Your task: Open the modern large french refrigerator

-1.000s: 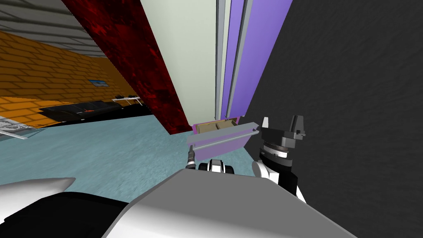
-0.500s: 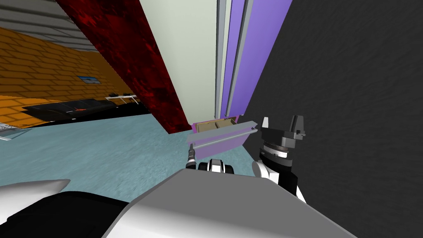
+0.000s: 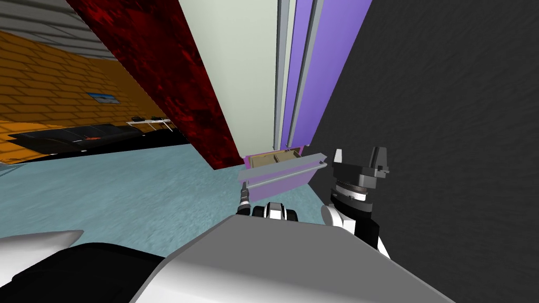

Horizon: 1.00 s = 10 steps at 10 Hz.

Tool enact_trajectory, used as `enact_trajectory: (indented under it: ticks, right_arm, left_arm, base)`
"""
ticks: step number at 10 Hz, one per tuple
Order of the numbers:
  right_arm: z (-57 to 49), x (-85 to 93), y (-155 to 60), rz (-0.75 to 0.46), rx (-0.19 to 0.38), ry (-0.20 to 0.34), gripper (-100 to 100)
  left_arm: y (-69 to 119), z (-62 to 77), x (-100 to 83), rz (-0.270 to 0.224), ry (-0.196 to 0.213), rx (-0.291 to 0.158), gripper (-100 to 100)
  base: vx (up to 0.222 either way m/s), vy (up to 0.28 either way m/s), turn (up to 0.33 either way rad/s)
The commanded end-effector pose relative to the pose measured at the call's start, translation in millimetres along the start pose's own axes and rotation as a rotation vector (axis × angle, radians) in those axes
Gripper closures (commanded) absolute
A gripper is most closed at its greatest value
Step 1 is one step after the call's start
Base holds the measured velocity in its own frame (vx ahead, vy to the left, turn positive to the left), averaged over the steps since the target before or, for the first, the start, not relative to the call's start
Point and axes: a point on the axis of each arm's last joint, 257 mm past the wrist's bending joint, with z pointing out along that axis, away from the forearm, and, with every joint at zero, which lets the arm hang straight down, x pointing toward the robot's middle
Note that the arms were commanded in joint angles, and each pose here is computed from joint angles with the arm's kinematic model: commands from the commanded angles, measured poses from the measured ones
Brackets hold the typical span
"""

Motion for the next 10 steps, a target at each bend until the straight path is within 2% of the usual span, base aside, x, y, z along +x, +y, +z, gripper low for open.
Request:
enact_trajectory:
  ticks: [1, 3, 4, 5, 10]
  right_arm:
    - [0.0, 0.0, 0.0, 0.000, 0.000, 0.000, 0]
    - [0.0, 0.0, 0.0, 0.000, 0.000, 0.000, 0]
    - [0.0, 0.0, 0.0, 0.000, 0.000, 0.000, 0]
    - [0.0, 0.0, 0.0, 0.000, 0.000, 0.000, 0]
    - [0.0, 0.0, 0.0, 0.000, 0.000, 0.000, 0]
  left_arm:
    - [-22.1, 11.7, 3.9, -0.011, -0.002, 0.047, -100]
    - [-22.1, 11.7, 3.9, -0.011, -0.002, 0.047, -100]
    - [-3.3, 5.2, -0.3, -0.002, 0.002, -0.006, -100]
    - [0.7, 3.7, -0.3, 0.001, 0.003, -0.018, 0]
    - [15.2, -3.7, -1.1, 0.007, 0.008, -0.057, 0]
  base:
    - [-0.015, 0.004, -0.003]
    - [0.001, -0.005, 0.000]
    - [0.010, 0.006, 0.002]
    - [0.006, 0.002, -0.003]
    - [0.000, 0.000, 0.000]
